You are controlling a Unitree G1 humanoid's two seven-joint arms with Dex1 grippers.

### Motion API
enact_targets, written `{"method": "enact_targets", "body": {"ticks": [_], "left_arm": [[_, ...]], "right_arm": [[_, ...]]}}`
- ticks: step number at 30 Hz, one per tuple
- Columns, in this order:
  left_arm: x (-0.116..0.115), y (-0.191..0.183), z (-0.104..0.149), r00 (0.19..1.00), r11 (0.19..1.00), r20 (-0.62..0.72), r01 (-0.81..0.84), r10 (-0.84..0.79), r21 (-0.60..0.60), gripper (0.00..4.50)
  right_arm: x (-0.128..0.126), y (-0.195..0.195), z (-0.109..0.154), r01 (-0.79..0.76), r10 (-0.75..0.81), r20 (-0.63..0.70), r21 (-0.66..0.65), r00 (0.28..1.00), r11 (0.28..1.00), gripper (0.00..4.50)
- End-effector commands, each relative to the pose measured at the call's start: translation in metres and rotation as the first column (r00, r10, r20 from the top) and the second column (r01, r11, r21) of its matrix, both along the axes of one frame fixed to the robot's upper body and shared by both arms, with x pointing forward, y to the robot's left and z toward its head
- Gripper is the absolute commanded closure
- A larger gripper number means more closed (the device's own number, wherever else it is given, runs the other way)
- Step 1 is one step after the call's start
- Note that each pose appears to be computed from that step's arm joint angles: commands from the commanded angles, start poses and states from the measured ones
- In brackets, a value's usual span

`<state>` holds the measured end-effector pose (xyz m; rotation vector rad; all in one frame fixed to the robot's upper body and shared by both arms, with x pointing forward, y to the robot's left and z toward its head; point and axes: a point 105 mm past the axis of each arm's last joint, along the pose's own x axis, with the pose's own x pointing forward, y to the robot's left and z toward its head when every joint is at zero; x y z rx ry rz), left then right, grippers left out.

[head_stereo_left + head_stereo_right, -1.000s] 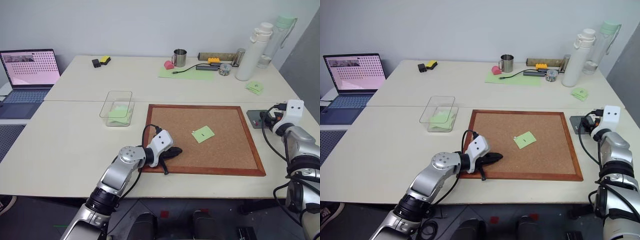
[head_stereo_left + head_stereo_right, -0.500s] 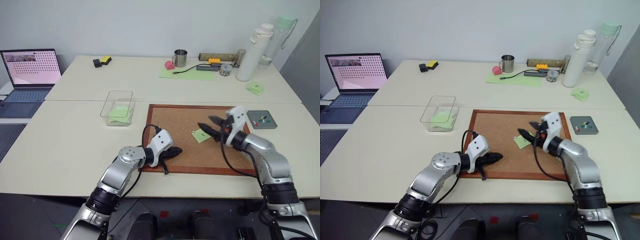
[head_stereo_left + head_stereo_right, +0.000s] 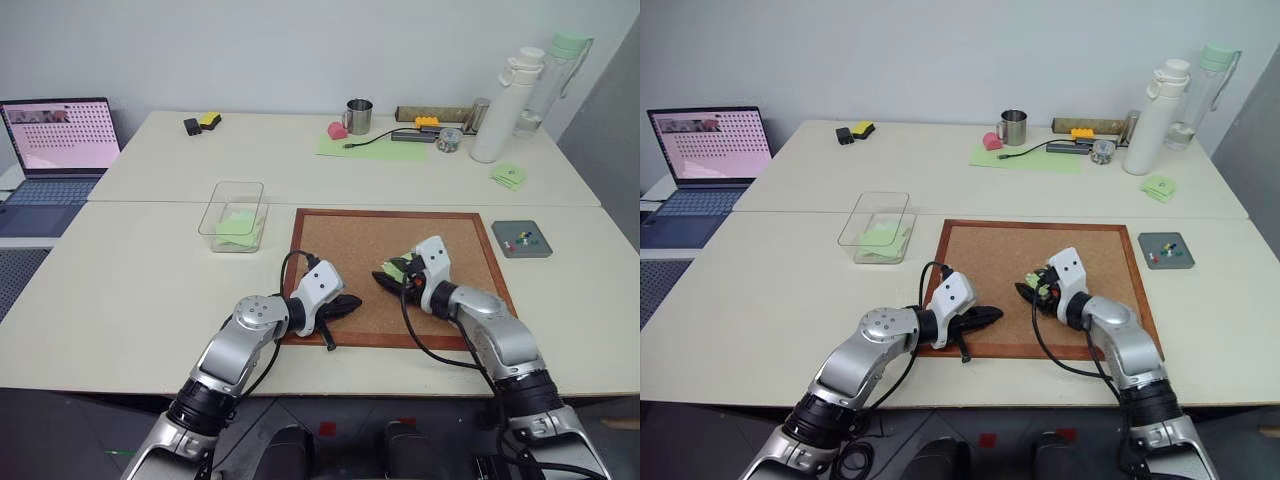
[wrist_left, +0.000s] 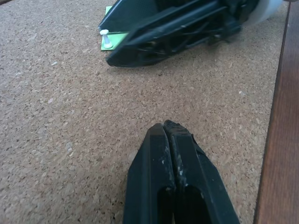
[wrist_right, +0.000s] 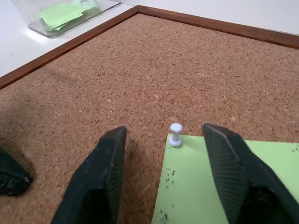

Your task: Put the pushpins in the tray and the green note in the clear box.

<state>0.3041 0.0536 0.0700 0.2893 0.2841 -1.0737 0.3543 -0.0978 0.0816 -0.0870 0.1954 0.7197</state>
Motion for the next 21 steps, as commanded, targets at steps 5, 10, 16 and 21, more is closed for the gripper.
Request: {"method": "enact_targets", "body": {"ticks": [5,10,16,21], "left_arm": [[-0.004,0.011,-0.017,0.997,0.998,-0.063,-0.037,0.041,0.054,4.5],[-0.003,0.011,-0.017,0.997,0.998,-0.061,-0.038,0.041,0.056,4.5],[-0.003,0.011,-0.017,0.997,0.998,-0.065,-0.032,0.036,0.055,4.5],[-0.001,0.008,-0.011,0.997,0.999,-0.062,-0.043,0.043,0.011,4.5]], "right_arm": [[0.004,0.006,0.007,-0.013,0.013,0.041,0.019,0.999,1.0,3.52],[0.006,0.003,0.011,0.0,-0.002,0.056,0.033,0.998,0.999,4.46],[0.0,0.003,0.028,-0.03,0.023,0.103,0.068,0.994,0.997,4.46],[-0.014,0.003,0.065,-0.075,0.057,0.219,0.072,0.974,0.995,4.46]]}}
